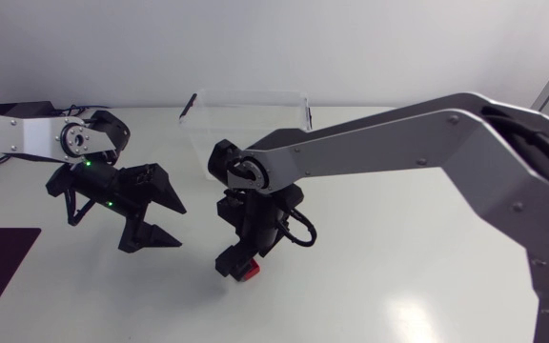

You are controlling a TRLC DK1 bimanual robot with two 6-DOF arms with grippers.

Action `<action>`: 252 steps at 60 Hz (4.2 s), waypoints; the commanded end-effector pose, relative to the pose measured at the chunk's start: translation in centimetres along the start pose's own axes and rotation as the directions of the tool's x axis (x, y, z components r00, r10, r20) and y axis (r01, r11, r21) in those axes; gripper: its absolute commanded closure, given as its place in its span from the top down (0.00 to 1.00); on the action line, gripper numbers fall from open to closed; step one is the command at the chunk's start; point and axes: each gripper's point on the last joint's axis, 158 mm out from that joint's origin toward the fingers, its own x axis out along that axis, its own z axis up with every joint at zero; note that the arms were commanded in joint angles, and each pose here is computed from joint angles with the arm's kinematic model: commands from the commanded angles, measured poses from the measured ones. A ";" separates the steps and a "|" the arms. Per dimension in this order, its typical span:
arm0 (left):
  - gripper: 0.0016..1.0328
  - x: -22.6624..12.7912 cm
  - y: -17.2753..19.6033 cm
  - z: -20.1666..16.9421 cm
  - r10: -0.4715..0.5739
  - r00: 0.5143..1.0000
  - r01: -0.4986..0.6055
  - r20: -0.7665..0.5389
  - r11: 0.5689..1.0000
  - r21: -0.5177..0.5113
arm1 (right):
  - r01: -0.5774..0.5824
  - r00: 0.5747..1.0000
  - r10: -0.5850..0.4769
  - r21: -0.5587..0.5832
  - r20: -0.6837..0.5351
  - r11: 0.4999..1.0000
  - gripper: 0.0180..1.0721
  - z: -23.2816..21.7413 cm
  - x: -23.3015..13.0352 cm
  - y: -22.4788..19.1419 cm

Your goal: Place the duplo bricks in the container

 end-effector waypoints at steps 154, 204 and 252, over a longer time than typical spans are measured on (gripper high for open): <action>0.19 -8.6 21.0 15.8 0.675 0.699 -0.457 0.236 0.676 -0.578 | 0.233 0.718 -0.421 0.378 0.554 0.896 0.95 12.6 -24.3 -20.4; 0.96 -12.1 22.7 9.5 0.823 0.567 -0.642 -0.042 0.409 -0.648 | 0.397 0.565 -0.598 0.449 0.568 0.801 0.95 -5.3 -28.0 -16.6; 0.96 -24.2 10.1 4.2 0.952 0.301 -0.739 -0.051 0.199 -0.644 | 0.417 0.398 -0.731 0.601 0.554 0.682 0.95 -16.8 -29.6 -17.0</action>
